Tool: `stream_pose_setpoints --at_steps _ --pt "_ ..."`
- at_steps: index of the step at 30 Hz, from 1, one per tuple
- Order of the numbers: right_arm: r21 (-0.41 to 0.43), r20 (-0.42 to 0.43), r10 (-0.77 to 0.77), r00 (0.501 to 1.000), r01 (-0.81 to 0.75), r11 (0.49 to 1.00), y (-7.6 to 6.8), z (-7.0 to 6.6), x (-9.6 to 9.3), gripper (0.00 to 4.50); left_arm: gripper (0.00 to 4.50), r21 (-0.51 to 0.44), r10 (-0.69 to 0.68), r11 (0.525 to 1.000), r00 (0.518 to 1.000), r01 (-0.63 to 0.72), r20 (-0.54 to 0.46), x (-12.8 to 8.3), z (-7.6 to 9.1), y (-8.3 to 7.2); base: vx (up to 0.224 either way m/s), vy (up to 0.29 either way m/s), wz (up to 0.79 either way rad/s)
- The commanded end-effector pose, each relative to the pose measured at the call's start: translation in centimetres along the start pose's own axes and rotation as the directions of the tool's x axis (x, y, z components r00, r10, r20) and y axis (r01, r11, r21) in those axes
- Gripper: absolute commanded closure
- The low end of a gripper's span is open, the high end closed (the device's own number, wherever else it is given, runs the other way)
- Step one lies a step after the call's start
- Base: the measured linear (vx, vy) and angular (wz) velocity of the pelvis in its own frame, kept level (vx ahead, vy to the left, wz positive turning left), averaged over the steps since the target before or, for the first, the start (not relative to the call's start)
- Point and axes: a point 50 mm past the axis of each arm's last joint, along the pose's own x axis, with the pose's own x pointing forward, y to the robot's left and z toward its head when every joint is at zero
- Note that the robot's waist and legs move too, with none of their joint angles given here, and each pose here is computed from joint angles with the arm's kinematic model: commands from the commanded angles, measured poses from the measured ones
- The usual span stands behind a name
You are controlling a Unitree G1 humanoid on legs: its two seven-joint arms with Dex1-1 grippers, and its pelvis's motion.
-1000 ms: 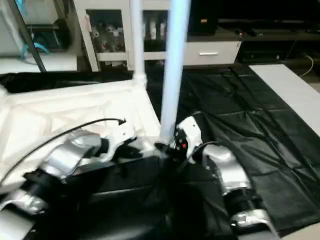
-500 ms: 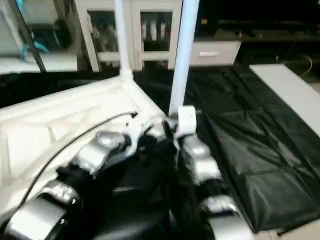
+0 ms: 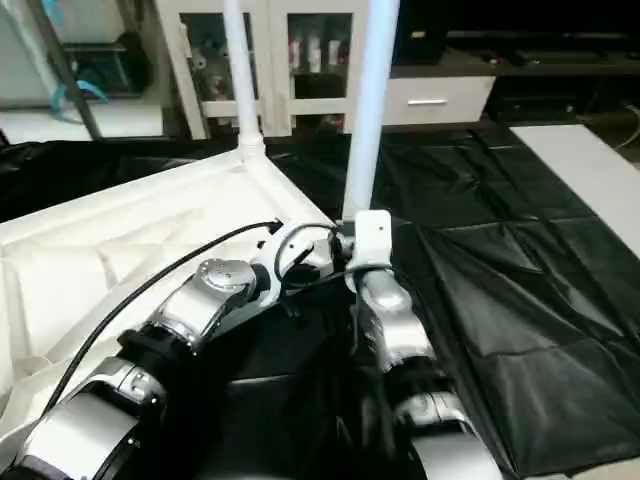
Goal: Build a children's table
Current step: Rotate leg to tighten
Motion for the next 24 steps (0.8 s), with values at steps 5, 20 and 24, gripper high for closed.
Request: stream_pose_setpoints --at_steps 5,20,24 --pt "-0.081 -0.031 0.227 0.973 -0.229 0.970 -2.0 0.9 -2.0 0.43 4.50 0.004 -0.128 0.992 0.988 0.129 -0.081 -1.4 -3.1 0.0 0.011 -0.002 0.00" --pt "-0.141 -0.256 0.747 0.614 -0.788 0.599 -4.2 1.7 -6.8 0.13 4.50 0.078 -0.570 0.793 0.782 0.604 -0.254 -5.4 -4.8 -2.6 0.000 0.000 0.00" --pt "-0.134 -0.333 0.781 0.529 -0.846 0.516 -4.0 1.2 -7.1 0.13 4.50 0.084 -0.576 0.784 0.772 0.615 -0.268 -5.6 -4.7 -2.8 0.000 0.000 0.00"
